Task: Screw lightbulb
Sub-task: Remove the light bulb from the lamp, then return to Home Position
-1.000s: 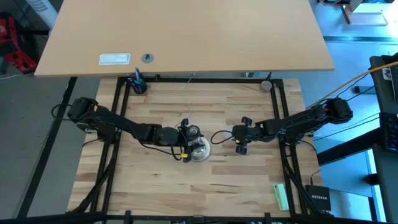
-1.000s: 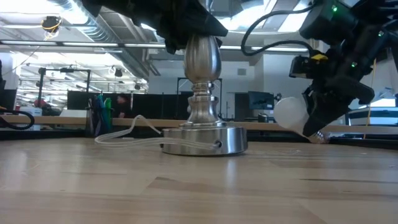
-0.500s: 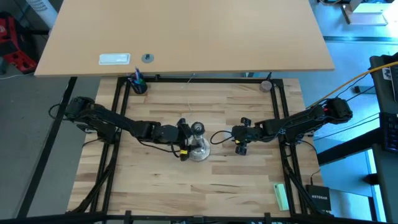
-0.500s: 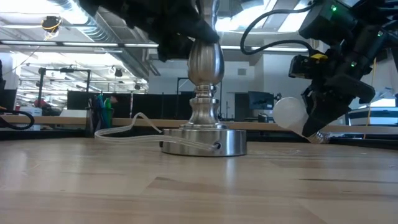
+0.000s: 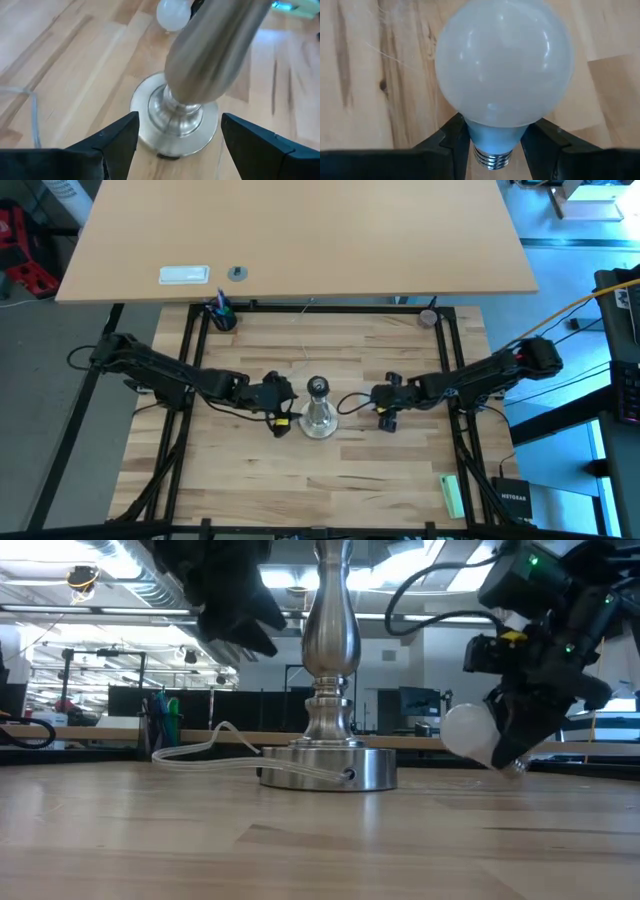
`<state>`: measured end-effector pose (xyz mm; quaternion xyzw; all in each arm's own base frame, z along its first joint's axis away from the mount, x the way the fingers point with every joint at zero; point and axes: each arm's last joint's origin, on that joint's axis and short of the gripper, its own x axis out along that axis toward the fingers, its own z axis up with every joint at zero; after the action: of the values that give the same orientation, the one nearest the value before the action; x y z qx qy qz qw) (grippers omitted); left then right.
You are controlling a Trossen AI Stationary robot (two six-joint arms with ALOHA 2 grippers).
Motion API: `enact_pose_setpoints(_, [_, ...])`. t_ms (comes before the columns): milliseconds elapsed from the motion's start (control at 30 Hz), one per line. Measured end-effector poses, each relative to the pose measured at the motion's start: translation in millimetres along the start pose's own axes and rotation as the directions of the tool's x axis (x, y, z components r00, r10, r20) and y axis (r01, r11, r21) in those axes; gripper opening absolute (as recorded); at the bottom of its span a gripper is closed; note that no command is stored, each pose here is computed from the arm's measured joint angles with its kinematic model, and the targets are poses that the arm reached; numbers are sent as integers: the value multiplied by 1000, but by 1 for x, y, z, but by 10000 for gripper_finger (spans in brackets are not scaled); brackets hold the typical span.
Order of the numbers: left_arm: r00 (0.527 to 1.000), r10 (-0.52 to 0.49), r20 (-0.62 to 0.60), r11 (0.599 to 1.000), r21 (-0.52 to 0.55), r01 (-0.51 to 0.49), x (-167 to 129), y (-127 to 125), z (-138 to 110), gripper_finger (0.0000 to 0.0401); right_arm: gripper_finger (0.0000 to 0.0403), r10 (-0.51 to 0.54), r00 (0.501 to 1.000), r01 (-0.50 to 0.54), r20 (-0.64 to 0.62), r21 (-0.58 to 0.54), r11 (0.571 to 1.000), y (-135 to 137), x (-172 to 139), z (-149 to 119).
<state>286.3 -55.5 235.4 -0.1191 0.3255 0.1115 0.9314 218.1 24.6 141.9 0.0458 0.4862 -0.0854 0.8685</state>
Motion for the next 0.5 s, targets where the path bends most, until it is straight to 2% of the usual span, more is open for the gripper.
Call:
enact_pose_setpoints(300, [1000, 7, -2, 1000, 16, -7, 1, 0, -1, 264, 207, -34, 999, 33, -20, -24, 999, 2, 16, -2])
enact_pose_setpoints(500, [1000, 2, 5, 1000, 30, -3, -1, 0, 0, 264, 232, -34, 999, 33, -21, -32, 999, 2, 3, 6])
